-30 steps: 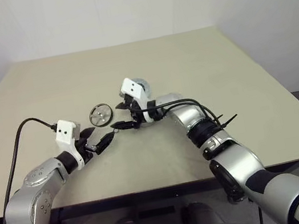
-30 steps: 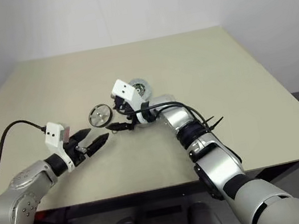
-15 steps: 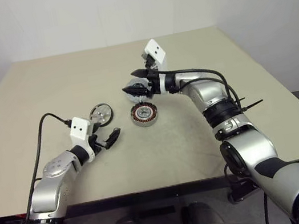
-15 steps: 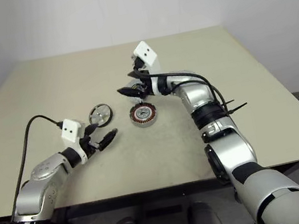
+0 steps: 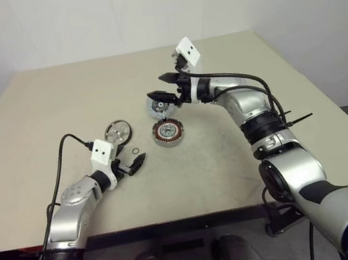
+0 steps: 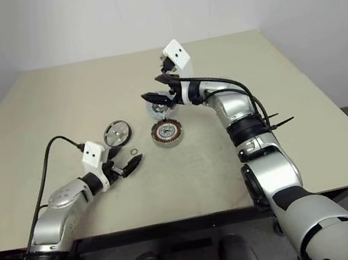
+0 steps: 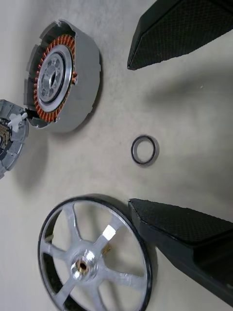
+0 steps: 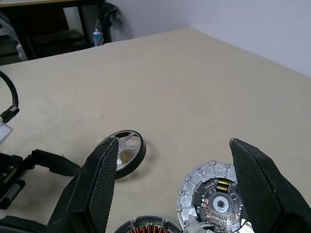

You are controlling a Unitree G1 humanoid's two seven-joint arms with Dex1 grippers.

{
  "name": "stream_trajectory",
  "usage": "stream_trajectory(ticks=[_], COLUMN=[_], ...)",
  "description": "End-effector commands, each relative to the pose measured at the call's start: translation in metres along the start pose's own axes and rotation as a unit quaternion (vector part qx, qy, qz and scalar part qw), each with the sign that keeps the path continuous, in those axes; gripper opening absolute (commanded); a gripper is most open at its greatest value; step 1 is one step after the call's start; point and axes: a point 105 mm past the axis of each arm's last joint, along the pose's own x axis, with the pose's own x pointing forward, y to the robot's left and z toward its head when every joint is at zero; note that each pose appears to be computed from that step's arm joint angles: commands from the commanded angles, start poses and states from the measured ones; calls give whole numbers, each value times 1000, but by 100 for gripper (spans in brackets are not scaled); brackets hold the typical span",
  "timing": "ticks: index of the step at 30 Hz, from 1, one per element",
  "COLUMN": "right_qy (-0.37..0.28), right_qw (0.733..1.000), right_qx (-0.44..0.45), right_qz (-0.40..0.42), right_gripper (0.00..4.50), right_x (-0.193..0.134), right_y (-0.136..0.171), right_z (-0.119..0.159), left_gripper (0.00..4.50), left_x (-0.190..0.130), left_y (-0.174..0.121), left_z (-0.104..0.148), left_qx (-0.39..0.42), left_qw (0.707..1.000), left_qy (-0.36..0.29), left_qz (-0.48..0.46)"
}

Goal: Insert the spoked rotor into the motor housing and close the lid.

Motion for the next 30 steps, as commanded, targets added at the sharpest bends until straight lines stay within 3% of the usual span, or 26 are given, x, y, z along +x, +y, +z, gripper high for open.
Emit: stream_trajectory(ticks=[1, 13, 30], right_qy=[-26, -26, -32], right_qw=[1000, 999, 999], right_qx=[-15, -21, -26], right_qz=[4, -2, 0], right_gripper=[412, 412, 412], right_x=[2, 2, 3], right_y=[1, -2, 0], right_z=[19, 20, 22], left_gripper=[450, 450, 450], left_x=[4, 9, 26], left_y=[1, 9, -2], left_z=[8, 0, -3], left_qx=[4, 43, 57], left_qw=[1000, 999, 998], left_qy=[-18, 13, 27], left_qz=[2, 16, -10])
